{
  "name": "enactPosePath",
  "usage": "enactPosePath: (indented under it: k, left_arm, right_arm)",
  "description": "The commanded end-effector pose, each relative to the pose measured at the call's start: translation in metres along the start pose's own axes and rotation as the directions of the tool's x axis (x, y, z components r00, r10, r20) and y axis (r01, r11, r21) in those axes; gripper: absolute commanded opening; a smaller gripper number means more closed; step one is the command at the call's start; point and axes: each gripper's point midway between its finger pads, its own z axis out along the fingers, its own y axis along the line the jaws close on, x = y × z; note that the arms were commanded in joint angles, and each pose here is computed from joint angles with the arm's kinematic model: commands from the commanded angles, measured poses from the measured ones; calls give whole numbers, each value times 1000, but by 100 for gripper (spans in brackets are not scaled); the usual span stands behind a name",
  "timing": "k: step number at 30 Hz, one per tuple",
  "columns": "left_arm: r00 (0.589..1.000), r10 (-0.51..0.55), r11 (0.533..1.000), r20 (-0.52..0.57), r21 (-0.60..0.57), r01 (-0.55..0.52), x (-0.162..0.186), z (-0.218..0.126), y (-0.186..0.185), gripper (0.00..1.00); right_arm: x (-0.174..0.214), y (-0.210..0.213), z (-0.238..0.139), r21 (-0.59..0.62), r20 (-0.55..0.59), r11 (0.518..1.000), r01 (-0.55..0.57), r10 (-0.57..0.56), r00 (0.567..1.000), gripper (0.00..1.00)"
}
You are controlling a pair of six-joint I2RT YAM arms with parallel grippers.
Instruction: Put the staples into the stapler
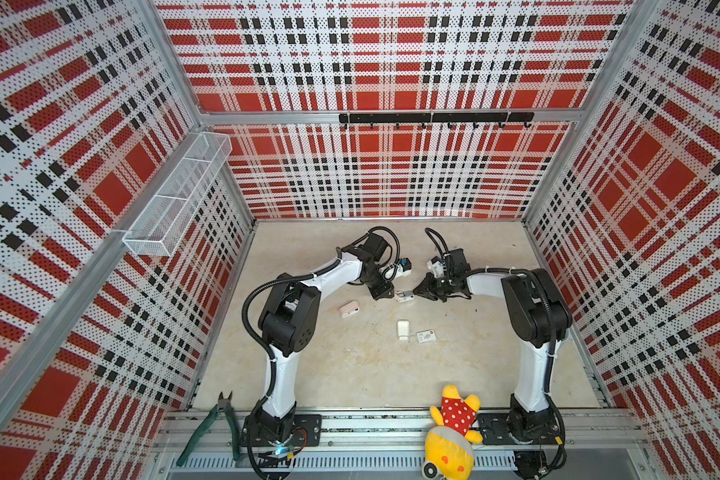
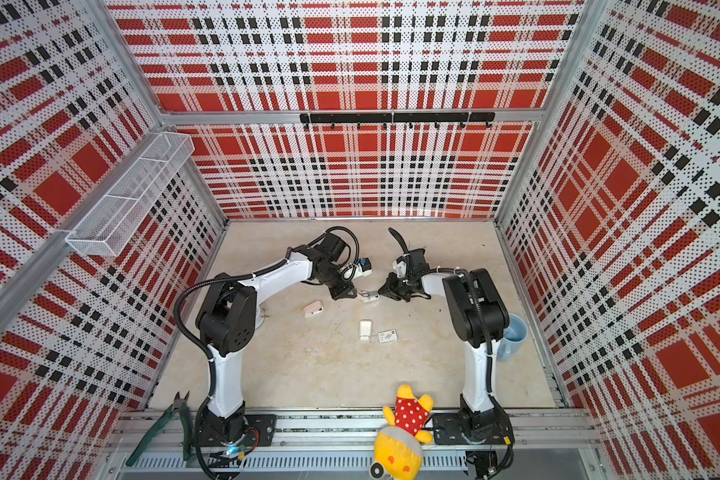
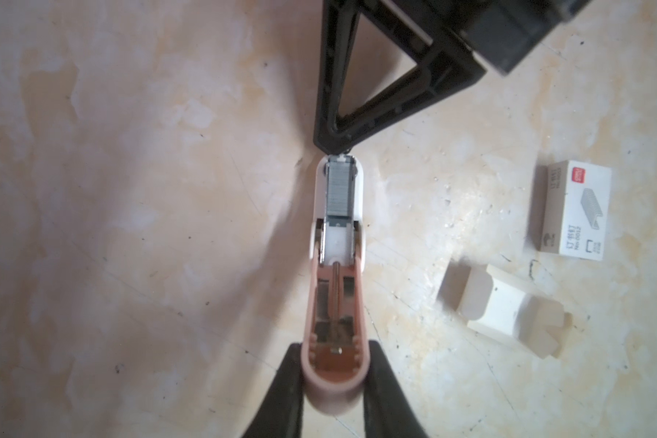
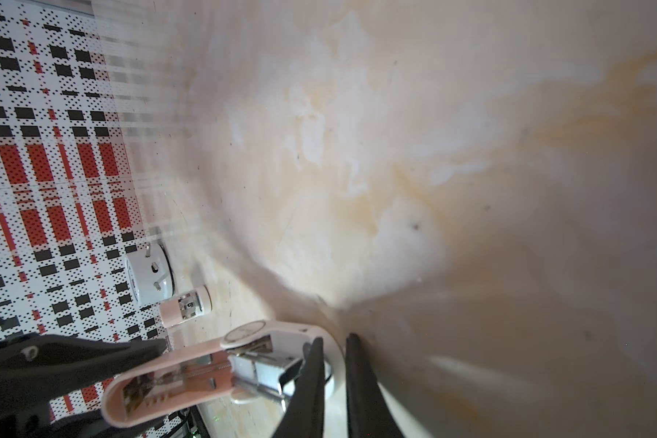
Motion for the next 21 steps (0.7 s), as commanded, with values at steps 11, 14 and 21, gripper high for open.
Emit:
enactPosePath:
  k: [11, 14, 21]
  left_arm:
    - [997, 44, 999, -62, 2, -44, 1, 7, -5, 18]
    - [996, 48, 999, -70, 4, -48, -1, 7, -4, 18]
    - [990, 66, 998, -128, 15, -64, 0, 11, -5, 16]
  right_arm:
    - [17, -14, 9, 54, -49, 998, 10, -8, 999, 13]
    - [19, -15, 11, 71, -65, 997, 25, -21, 998, 10]
    - [23, -18, 12, 73, -75, 997, 28, -22, 997, 6]
